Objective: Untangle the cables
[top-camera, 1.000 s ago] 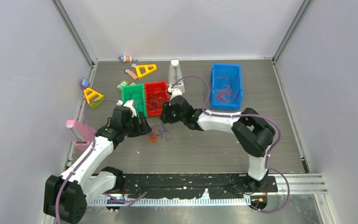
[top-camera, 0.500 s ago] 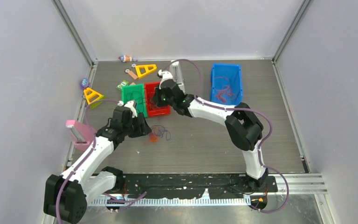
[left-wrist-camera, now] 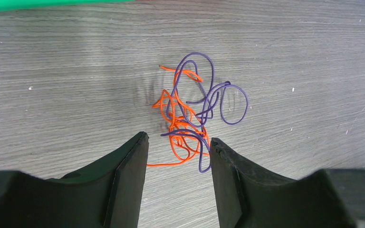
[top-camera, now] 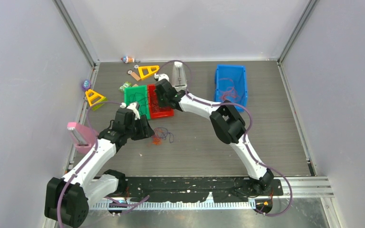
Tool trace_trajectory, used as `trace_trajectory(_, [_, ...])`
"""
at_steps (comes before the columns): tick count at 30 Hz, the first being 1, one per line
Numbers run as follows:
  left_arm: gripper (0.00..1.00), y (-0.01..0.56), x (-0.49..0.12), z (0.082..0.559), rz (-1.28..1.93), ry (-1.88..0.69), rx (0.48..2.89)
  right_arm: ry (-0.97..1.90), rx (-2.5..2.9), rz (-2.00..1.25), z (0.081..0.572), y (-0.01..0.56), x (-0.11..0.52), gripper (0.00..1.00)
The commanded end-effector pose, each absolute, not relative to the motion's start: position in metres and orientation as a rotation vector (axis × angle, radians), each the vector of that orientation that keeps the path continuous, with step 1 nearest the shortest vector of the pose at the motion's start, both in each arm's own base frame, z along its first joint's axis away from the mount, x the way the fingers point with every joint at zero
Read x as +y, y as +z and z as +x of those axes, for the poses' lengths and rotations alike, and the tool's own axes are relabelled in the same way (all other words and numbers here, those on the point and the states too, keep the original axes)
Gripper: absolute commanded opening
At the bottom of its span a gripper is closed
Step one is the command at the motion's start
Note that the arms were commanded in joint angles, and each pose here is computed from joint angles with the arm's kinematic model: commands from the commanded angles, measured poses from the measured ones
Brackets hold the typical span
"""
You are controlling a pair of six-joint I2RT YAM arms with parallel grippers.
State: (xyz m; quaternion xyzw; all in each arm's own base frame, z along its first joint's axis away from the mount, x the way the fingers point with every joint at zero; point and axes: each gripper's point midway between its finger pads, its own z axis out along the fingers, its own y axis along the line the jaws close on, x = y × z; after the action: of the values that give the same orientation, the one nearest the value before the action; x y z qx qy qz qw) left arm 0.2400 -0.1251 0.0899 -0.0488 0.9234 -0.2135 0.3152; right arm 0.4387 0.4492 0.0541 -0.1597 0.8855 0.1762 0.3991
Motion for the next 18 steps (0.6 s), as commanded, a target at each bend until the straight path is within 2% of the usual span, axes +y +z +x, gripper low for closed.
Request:
trace_trajectory(1, [0.51, 0.097, -0.130, 0.248, -0.106, -0.587, 2.391, 0.476, 2.232, -0.432, 0.434, 0.080, 0.455, 0.18])
trace_trajectory(4, [0.51, 0.098, -0.131, 0.249, -0.104, -0.592, 2.388, 0.488, 2.193, -0.437, 0.433, 0.102, 0.452, 0.29])
trace_trajectory(10, [0.52, 0.104, -0.134, 0.252, -0.096, -0.604, 2.375, 0.535, 2.123, -0.434, 0.422, 0.158, 0.442, 0.46])
trace_trajectory(13, [0.52, 0.105, -0.135, 0.252, -0.089, -0.614, 2.372, 0.569, 2.108, -0.430, 0.407, 0.171, 0.431, 0.63])
trace_trajectory(15, [0.53, 0.107, -0.136, 0.253, -0.082, -0.619, 2.365, 0.606, 2.095, -0.432, 0.395, 0.177, 0.424, 0.71])
trace_trajectory(16, [0.53, 0.108, -0.136, 0.253, -0.078, -0.619, 2.364, 0.643, 2.058, -0.423, 0.390, 0.194, 0.423, 0.73])
trace_trajectory(17, [0.53, 0.108, -0.137, 0.253, -0.073, -0.623, 2.363, 0.634, 2.090, -0.433, 0.382, 0.178, 0.415, 0.76])
trace_trajectory(18, [0.54, 0.108, -0.138, 0.252, -0.070, -0.629, 2.364, 0.672, 2.055, -0.424, 0.377, 0.193, 0.414, 0.77])
